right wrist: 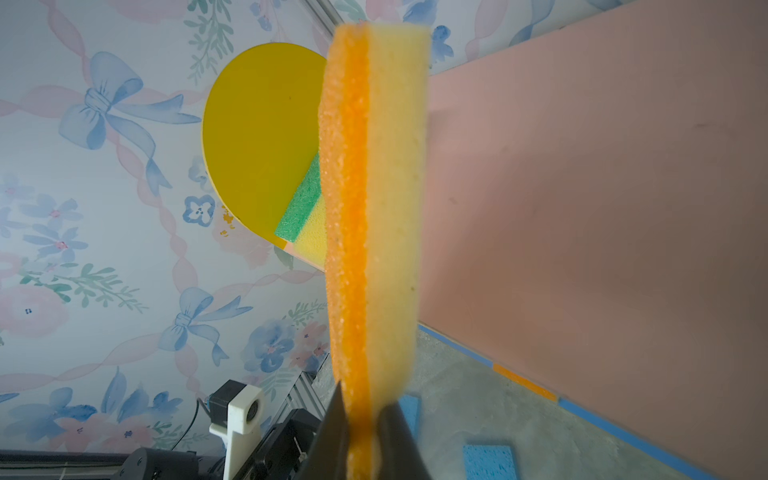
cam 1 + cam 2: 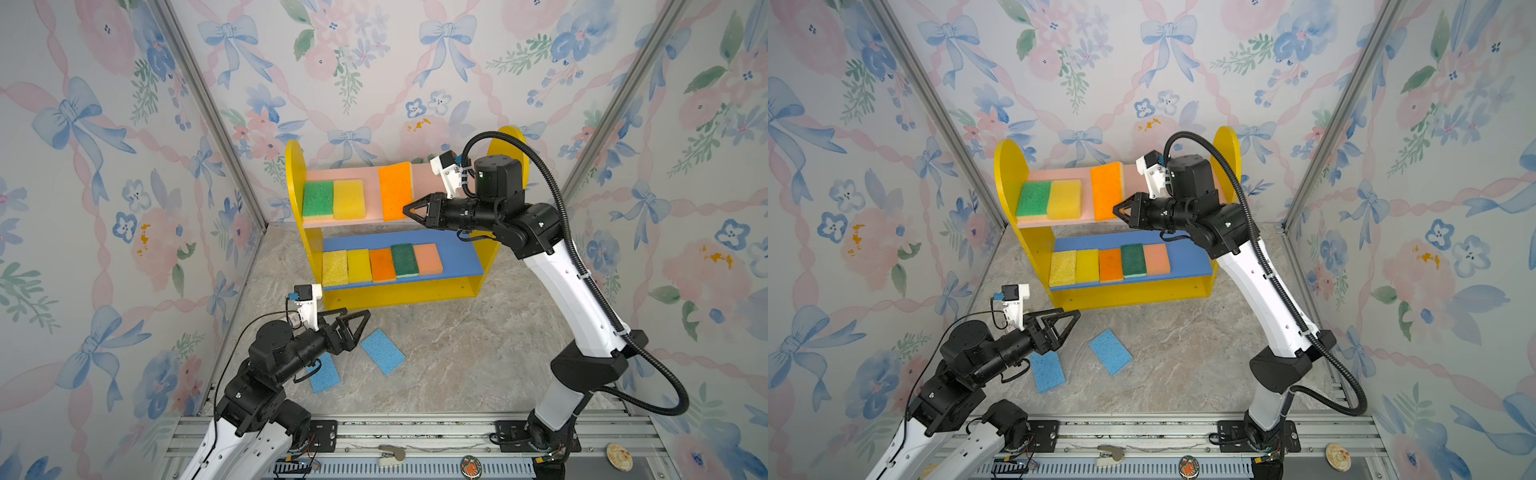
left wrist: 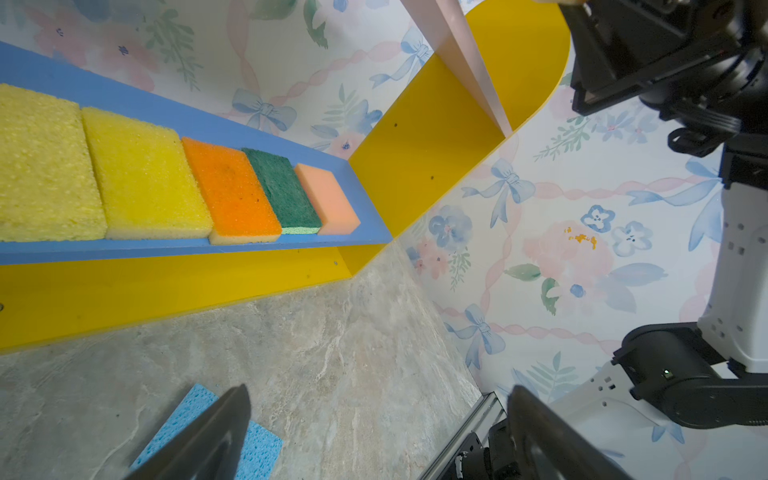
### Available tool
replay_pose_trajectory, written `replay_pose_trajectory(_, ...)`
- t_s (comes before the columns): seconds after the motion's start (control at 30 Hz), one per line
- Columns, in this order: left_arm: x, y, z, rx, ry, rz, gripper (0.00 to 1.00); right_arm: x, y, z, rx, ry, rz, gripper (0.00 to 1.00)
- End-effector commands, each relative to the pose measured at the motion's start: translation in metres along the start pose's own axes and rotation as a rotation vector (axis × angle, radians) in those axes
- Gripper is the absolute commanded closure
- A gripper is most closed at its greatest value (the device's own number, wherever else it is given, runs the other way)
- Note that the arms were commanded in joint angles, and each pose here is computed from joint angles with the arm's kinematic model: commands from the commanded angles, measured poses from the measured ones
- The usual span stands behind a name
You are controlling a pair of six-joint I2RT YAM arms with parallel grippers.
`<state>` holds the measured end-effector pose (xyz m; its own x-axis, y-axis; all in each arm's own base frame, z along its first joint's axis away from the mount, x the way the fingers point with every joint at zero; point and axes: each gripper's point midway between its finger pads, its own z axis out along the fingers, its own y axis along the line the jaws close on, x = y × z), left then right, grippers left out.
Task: Place and organize the cleaning sponges onto the shelf
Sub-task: 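Carry the orange sponge to the pink shelf with the right gripper while the left withdraws, then lay the orange sponge on the pink shelf beside the yellow sponge and release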
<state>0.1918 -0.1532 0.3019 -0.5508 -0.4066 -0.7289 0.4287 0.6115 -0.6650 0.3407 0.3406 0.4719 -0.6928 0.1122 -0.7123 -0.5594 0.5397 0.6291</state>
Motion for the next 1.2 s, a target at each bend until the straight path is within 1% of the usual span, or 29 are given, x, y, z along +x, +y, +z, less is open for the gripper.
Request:
replay_pose_trajectory(0.0,-0.002,-0.002,-0.004,0.0,0.0,0.039,0.02,0.0,-0.004,0.007,-0.006,0.042,0.025,0.86)
replay_pose_trajectory(0.13,0.001,-0.002,-0.004,0.001,0.009,0.046,0.02,-0.007,-0.011,0.024,-0.025,0.036,0.052,0.86)
replay_pose_trajectory(0.2,0.002,-0.002,-0.005,0.005,0.011,0.047,0.02,-0.01,-0.013,0.031,-0.041,0.033,0.088,0.86)
replay_pose_trajectory(0.33,0.003,-0.003,-0.007,0.008,0.012,0.051,0.02,-0.013,-0.019,0.042,-0.044,0.028,0.106,0.84)
replay_pose_trajectory(0.37,0.003,-0.003,-0.007,0.008,0.013,0.052,0.02,-0.013,-0.021,0.045,-0.044,0.032,0.109,0.81)
replay_pose_trajectory(0.4,0.004,-0.003,-0.007,0.008,0.015,0.053,0.02,-0.013,-0.022,0.047,-0.04,0.033,0.113,0.75)
replay_pose_trajectory(0.43,0.004,-0.003,-0.008,0.008,0.015,0.053,0.02,-0.012,-0.024,0.048,-0.034,0.034,0.114,0.65)
replay_pose_trajectory(0.47,0.004,-0.002,-0.008,0.008,0.017,0.054,0.02,-0.012,-0.025,0.048,-0.026,0.034,0.11,0.61)
replay_pose_trajectory(0.6,0.004,-0.002,-0.007,0.007,0.019,0.056,0.02,-0.011,-0.037,0.038,0.059,0.019,0.091,0.51)
replay_pose_trajectory(0.7,0.003,-0.003,-0.006,0.006,0.021,0.06,0.02,-0.008,-0.043,0.029,0.113,0.021,0.057,0.46)
replay_pose_trajectory(0.9,0.0,-0.005,-0.006,0.007,0.017,0.063,0.02,-0.009,-0.051,0.02,0.183,0.003,0.022,0.4)
replay_pose_trajectory(1.0,0.0,-0.006,-0.008,0.009,0.011,0.064,0.02,-0.01,-0.049,0.025,0.17,-0.002,0.017,0.4)
replay_pose_trajectory(1.17,0.001,-0.003,-0.01,-0.008,0.016,0.068,0.02,-0.012,-0.042,0.044,0.101,0.003,0.035,0.4)
